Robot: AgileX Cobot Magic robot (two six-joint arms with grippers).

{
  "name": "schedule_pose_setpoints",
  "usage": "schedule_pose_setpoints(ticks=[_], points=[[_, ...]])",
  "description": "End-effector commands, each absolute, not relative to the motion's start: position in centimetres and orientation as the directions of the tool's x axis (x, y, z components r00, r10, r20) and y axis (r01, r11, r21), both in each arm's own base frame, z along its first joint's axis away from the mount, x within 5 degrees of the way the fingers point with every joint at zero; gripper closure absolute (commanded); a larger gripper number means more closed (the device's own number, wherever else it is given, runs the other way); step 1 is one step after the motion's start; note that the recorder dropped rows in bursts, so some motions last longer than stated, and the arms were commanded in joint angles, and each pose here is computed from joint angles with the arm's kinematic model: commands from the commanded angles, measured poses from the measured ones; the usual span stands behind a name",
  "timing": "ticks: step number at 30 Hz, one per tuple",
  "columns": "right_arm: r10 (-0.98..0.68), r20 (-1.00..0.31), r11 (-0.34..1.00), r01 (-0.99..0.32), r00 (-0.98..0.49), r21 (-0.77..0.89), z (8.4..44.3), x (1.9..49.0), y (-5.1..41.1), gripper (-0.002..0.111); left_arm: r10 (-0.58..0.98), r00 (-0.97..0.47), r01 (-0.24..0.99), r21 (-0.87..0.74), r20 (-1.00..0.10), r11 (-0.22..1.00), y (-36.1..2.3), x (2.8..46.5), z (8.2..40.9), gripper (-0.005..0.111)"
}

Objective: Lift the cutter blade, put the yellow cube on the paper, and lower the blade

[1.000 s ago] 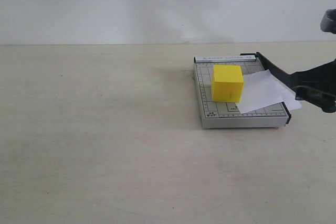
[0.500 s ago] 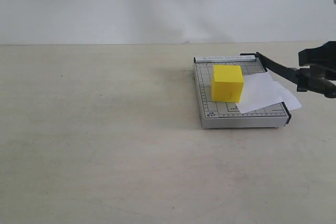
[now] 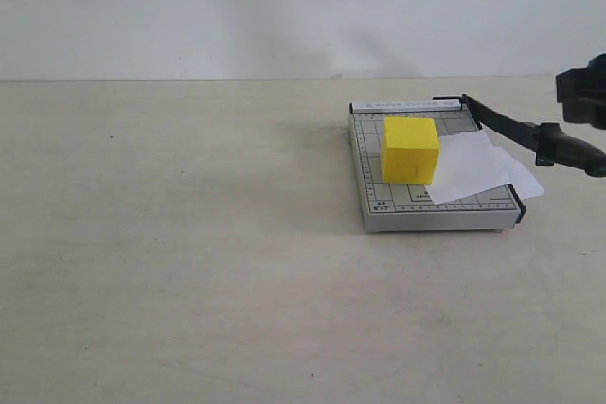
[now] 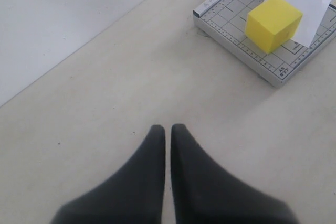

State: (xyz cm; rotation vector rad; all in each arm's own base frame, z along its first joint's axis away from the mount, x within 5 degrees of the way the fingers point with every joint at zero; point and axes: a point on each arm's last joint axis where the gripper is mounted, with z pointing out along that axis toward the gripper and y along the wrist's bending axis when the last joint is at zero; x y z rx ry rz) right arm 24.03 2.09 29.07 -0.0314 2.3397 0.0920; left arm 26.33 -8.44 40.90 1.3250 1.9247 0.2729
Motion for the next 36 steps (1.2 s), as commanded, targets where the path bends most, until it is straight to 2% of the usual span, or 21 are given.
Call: schedule_pose_setpoints(ticks=[1, 6, 7, 9, 12, 16, 20, 23, 29, 36], points=[[-0.025, -0.782, 0.997, -0.077, -0.623, 0.03, 31.3, 22.5, 1.9, 0.048, 0.865, -0.161, 0.705, 0.558, -0.476, 0.438, -8.3, 25.9, 41.1, 0.102], [-0.021, -0.855, 0.996, -0.083, -0.518, 0.026, 34.0, 19.9, 1.7, 0.049, 0.857, -0.137, 0.677, 0.585, -0.496, 0.447, -7.9, 24.4, 42.4, 0.102], [-0.02, -0.862, 0.996, -0.084, -0.506, 0.026, 34.3, 19.5, 1.7, 0.054, 0.856, -0.133, 0.671, 0.59, -0.5, 0.448, -7.8, 24.2, 42.7, 0.102], [-0.022, -0.873, 0.996, -0.086, -0.488, 0.023, 34.8, 18.8, 1.7, 0.071, 0.853, -0.124, 0.662, 0.598, -0.506, 0.451, -7.6, 23.6, 43.1, 0.102], [-0.016, -0.901, 0.996, -0.087, -0.434, 0.025, 36.0, 17.3, 1.5, 0.108, 0.847, -0.103, 0.637, 0.619, -0.522, 0.459, -7.2, 22.3, 44.2, 0.102], [-0.011, -0.912, 0.995, -0.091, -0.411, 0.029, 36.8, 15.3, 1.4, 0.109, 0.839, -0.078, 0.608, 0.642, -0.538, 0.468, -6.6, 20.2, 45.3, 0.102], [-0.035, -0.891, 0.995, -0.1, -0.452, 0.012, 34.3, 13.8, 1.3, 0.109, 0.836, -0.073, 0.588, 0.653, -0.544, 0.477, -5.6, 17.3, 44.6, 0.102], [-0.01, -0.89, 0.994, -0.1, -0.456, 0.041, 32.0, 12.5, 1.3, 0.109, 0.828, -0.082, 0.586, 0.645, -0.555, 0.49, -5.0, 15.4, 43.1, 0.102], [0.064, -0.928, 0.989, -0.101, -0.368, 0.108, 28.9, 9.7, 1.3, 0.109, 0.833, -0.137, 0.598, 0.626, -0.536, 0.501, -3.7, 12.1, 37.7, 0.102], [0.092, -0.901, 0.984, -0.099, -0.425, 0.147, 26.8, 9.1, 1.5, 0.109, 0.815, -0.154, 0.583, 0.615, -0.558, 0.531, -3.1, 10.5, 34.8, 0.102]])
